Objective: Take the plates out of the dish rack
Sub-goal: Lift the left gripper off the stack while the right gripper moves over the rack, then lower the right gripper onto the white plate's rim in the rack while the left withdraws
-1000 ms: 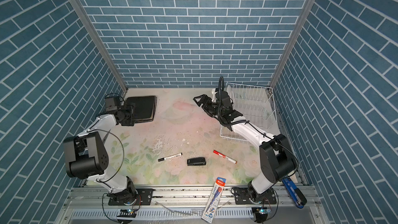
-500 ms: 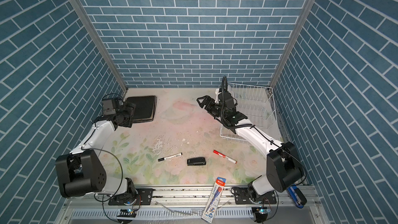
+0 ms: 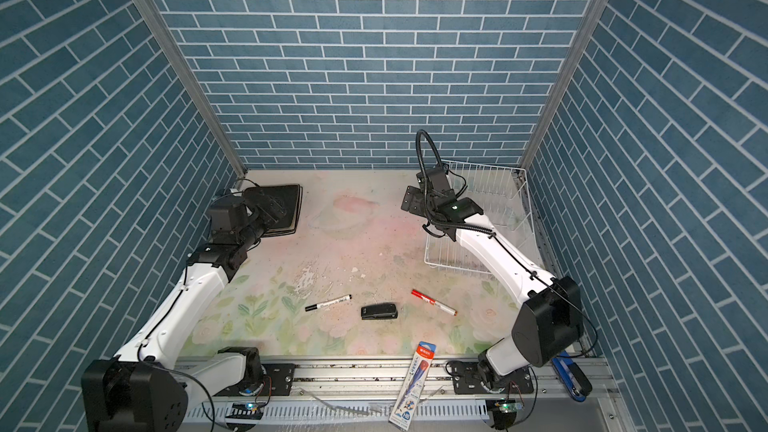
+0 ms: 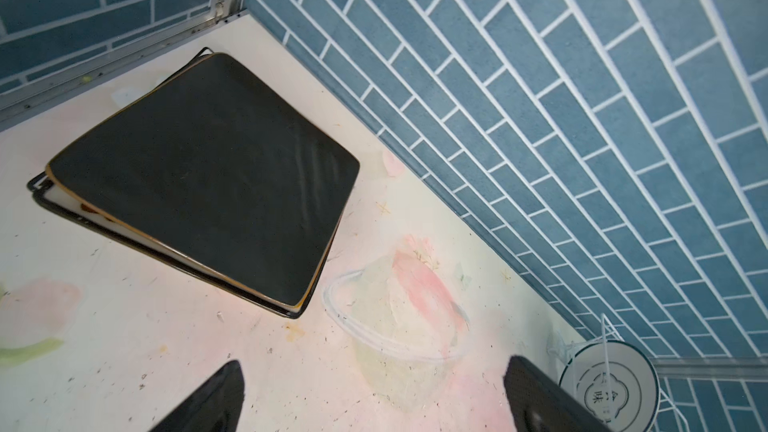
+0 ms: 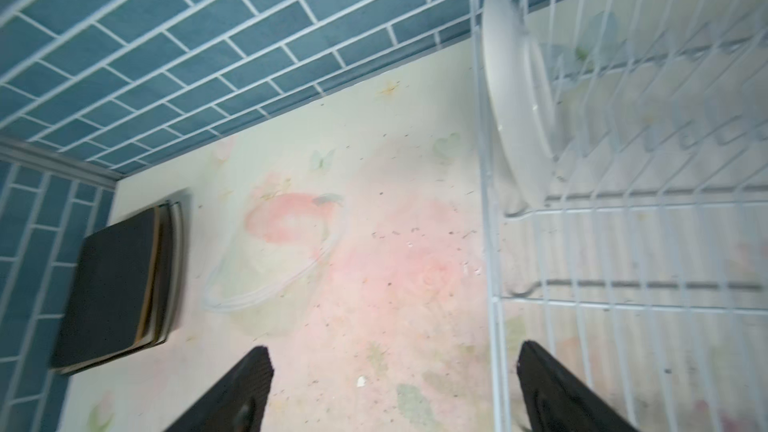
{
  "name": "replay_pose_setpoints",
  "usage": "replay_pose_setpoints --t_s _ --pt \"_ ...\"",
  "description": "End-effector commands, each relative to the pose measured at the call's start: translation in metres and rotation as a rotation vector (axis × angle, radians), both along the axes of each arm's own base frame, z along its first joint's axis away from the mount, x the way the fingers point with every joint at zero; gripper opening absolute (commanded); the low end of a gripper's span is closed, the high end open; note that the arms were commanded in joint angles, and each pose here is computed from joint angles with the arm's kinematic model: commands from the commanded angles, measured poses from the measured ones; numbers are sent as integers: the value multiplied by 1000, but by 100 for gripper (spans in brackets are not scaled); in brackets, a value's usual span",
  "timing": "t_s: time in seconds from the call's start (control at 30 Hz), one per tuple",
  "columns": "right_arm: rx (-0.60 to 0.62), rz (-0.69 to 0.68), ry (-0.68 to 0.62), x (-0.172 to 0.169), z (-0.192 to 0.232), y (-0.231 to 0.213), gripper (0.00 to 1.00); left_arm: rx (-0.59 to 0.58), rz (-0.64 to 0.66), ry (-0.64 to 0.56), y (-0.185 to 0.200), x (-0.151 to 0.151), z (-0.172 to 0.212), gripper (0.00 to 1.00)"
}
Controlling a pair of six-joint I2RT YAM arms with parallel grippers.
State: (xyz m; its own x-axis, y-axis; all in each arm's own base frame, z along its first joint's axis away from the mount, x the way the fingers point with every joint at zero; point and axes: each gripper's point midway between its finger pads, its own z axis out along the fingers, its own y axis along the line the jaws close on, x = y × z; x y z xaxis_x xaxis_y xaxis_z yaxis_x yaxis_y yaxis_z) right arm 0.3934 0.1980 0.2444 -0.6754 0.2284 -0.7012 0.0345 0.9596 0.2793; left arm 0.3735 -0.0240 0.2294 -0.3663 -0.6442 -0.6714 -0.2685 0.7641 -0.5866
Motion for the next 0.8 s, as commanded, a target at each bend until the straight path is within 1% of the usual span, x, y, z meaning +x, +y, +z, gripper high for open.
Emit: replay_pose_setpoints --t_s 0.0,0.07,0.17,0.37,0.6,0.77 --pt "-357 -80 74 2 -14 -44 94 90 -42 -84 -11 6 3 100" --pt "-469 -109 97 11 -17 -53 96 91 -73 -94 -24 7 -4 100" --pt "-585 -116 112 29 -22 -54 97 94 -125 -95 -42 10 -15 100" --pt "-722 -118 115 66 -35 -49 94 70 -173 -107 -67 16 -21 100" --pt "-770 -158 128 98 -47 -55 87 77 -230 -80 -88 21 -29 100" --pt "-748 -182 139 112 -52 -67 76 79 -229 -62 -90 22 -33 100"
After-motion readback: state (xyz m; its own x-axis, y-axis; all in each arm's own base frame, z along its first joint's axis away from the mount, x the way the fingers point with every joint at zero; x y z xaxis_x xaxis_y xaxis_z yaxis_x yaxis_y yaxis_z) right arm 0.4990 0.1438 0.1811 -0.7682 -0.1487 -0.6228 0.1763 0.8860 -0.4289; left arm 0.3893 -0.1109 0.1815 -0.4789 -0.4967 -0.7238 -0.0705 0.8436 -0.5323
